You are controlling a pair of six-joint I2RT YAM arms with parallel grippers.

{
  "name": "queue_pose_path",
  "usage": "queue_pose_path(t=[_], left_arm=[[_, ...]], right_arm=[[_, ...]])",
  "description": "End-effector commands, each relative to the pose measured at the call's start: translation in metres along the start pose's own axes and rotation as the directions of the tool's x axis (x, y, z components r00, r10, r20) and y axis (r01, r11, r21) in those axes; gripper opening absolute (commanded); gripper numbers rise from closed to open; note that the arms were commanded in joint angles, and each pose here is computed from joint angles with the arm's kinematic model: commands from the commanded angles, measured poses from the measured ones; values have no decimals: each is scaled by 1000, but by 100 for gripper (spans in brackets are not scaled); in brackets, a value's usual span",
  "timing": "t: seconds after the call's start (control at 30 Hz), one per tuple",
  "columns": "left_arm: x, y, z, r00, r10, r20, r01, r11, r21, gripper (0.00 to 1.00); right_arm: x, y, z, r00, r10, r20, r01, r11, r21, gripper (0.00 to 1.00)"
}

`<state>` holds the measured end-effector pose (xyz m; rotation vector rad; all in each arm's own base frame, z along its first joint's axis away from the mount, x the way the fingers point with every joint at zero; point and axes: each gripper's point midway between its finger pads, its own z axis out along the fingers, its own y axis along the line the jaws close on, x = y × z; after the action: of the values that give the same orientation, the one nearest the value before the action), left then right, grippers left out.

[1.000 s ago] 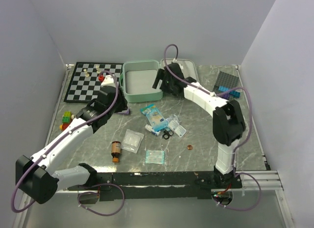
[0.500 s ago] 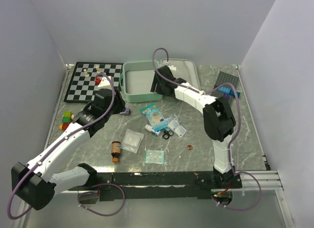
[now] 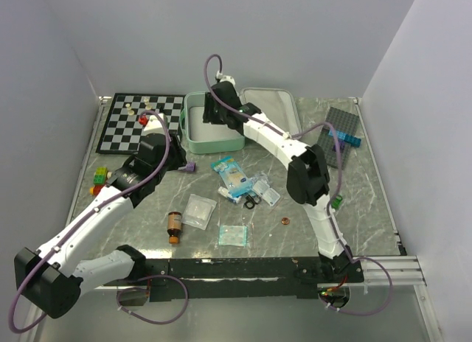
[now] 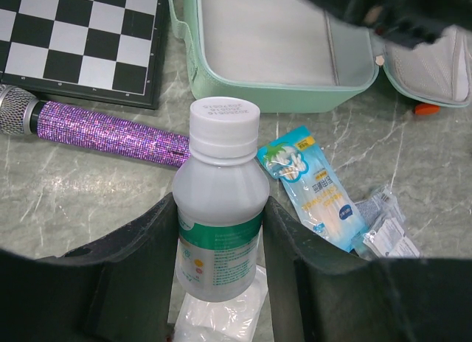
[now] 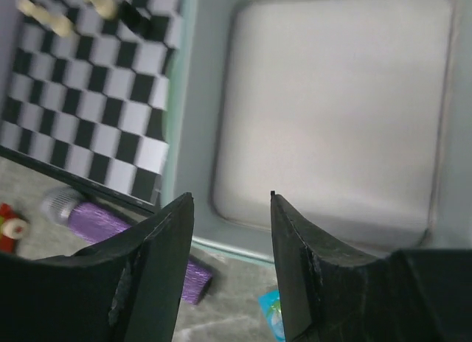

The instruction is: Organize the medicine kit

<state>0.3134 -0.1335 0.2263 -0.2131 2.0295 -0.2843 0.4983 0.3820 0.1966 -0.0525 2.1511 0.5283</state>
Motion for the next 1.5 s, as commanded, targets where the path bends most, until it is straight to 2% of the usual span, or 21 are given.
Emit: queue_pose_path(t=[0.0,0.13,0.33,0.7,0.97,1.13,1.3,1.37,1.47], left_arm=[[-22,-6,-5,997,-35,65,34,999,24,2],[-18,-2,-6,997,-29,67,28,999,15,2],[-15,-1,-4,998,-23,58,23,1000,13,1],[-14,-13,8,1000,6,31,-7,999,39,1],[-14,-30,26,999,48,-4,-48,996,79,2],[-27,-50,34,999,42,12,-43,990,135,1],[-50,-74,49,990,120,75,-133,971,199,2],[-55,-93,59,982,161,94,-181,947,265,4],[-46,-118,82,950,294,105,-312,878,364,7]], right_arm=[[58,-24,25,980,3,-201,-2,1000,3,52],[77,-47,31,969,40,-245,-31,999,40,50],[100,-67,14,952,55,-301,-42,998,50,48],[136,-113,-42,945,-15,-327,62,989,132,49],[155,-128,-79,940,-77,-333,119,987,108,46],[110,-114,-93,972,-60,-225,80,994,81,52],[41,-94,-127,997,22,-78,-19,999,43,70],[26,-92,-145,997,76,-27,-75,996,44,74],[21,-96,-171,992,126,29,-127,991,42,76]])
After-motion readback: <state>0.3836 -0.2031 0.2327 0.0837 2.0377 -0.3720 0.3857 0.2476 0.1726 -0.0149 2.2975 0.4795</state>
